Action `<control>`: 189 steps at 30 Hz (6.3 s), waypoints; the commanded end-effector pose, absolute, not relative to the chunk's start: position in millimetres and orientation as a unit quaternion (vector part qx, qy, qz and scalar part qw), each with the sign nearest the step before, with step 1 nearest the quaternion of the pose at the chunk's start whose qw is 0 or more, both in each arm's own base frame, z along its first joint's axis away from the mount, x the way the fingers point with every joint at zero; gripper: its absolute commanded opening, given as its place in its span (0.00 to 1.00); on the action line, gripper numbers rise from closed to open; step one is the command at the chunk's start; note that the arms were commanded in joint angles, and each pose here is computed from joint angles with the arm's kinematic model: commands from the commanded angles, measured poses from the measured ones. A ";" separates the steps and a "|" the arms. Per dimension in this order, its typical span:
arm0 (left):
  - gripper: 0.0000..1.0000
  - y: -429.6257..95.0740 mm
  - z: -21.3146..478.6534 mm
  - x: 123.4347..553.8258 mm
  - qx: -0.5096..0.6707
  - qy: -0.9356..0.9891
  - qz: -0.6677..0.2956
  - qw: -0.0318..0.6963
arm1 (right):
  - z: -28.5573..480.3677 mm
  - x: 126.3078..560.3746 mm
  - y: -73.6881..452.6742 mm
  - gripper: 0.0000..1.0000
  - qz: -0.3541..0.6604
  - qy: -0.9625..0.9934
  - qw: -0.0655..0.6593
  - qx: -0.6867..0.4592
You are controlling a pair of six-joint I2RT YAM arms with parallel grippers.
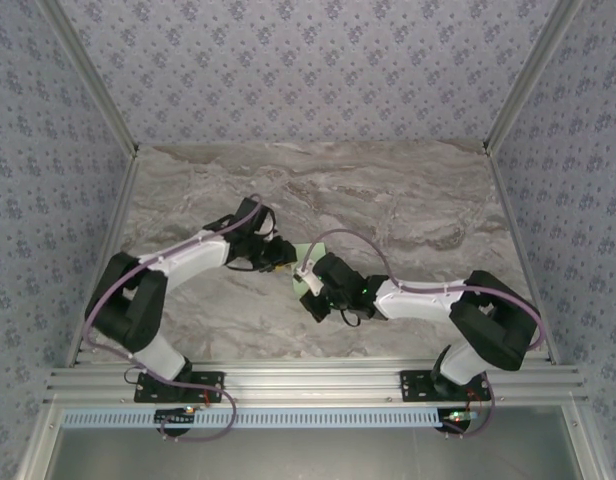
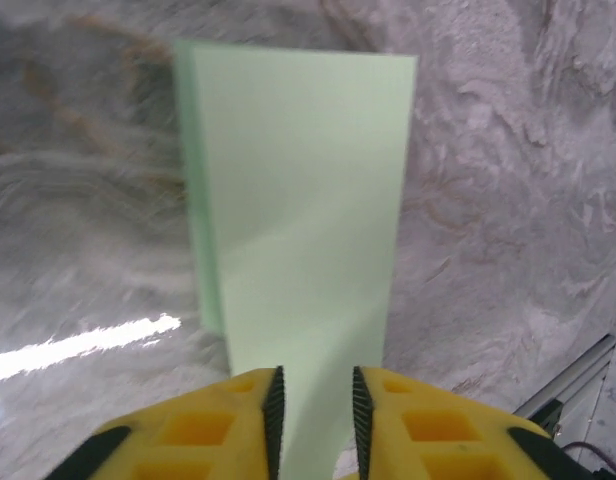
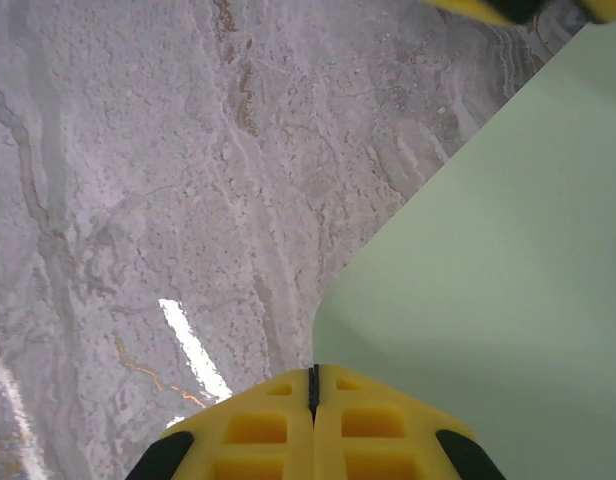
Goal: Fold a paper plane with a square sheet of paper (fold left side to right side)
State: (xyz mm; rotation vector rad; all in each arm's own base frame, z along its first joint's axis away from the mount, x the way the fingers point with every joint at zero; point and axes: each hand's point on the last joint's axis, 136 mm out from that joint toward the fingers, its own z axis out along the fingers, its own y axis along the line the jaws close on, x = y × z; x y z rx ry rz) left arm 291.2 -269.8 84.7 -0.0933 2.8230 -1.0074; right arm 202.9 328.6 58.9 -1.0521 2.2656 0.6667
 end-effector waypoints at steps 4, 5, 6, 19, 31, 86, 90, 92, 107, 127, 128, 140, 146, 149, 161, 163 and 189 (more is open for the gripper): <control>0.19 -298.6 67.9 305.7 0.024 0.939 -0.341 0.034 | 61.4 203.1 337.5 0.00 0.303 0.854 0.224 -0.360; 0.19 -304.0 67.0 307.8 0.032 0.939 -0.341 0.031 | 61.3 203.6 337.5 0.00 0.308 0.855 0.219 -0.356; 0.18 -308.0 64.6 309.1 0.037 0.939 -0.340 0.027 | 60.8 204.9 337.5 0.00 0.310 0.857 0.215 -0.351; 0.12 -316.2 12.5 304.9 0.051 0.953 -0.297 -0.026 | 52.3 221.7 319.1 0.00 0.322 0.883 0.181 -0.290; 0.10 -315.7 3.1 302.4 0.052 0.955 -0.290 -0.034 | 35.6 251.4 293.3 0.00 0.282 0.919 0.159 -0.227; 0.09 -317.4 0.4 297.3 0.055 0.956 -0.286 -0.038 | 23.7 273.5 280.0 0.00 0.264 0.932 0.151 -0.196; 0.09 -317.2 0.0 297.0 0.054 0.956 -0.285 -0.039 | 20.5 272.6 280.5 0.00 0.262 0.934 0.146 -0.197; 0.09 -317.8 0.6 296.9 0.055 0.956 -0.286 -0.038 | 17.8 271.1 279.4 0.00 0.259 0.936 0.140 -0.196; 0.20 -323.0 54.7 326.7 0.066 0.946 -0.319 0.008 | -14.3 235.6 254.7 0.00 0.200 0.959 0.052 -0.194; 0.09 -309.8 75.8 274.3 0.038 0.919 -0.393 0.008 | -19.5 234.2 253.1 0.00 0.191 0.960 0.042 -0.199; 0.09 -312.2 72.8 272.2 0.039 0.919 -0.393 0.006 | -19.9 233.6 252.8 0.00 0.190 0.961 0.041 -0.199; 0.09 -318.3 38.0 261.2 0.030 0.933 -0.359 -0.006 | -20.1 232.7 251.1 0.00 0.183 0.961 0.041 -0.202; 0.08 -304.6 15.9 251.5 0.021 0.944 -0.329 -0.018 | -20.4 232.9 250.8 0.00 0.183 0.961 0.041 -0.203; 0.08 -296.1 4.3 248.0 0.021 0.951 -0.306 -0.022 | -20.2 233.1 251.1 0.00 0.183 0.961 0.041 -0.203; 0.07 -277.7 -19.6 234.6 0.010 0.962 -0.269 -0.038 | 18.8 261.1 262.4 0.16 0.215 0.953 0.087 -0.197; 0.07 -275.9 -21.3 233.3 0.009 0.963 -0.266 -0.039 | 38.1 274.5 263.3 0.25 0.227 0.949 0.110 -0.189; 0.07 -278.9 -18.1 237.3 0.010 0.963 -0.267 -0.036 | 37.9 208.3 285.4 0.28 0.339 0.923 -0.006 -0.183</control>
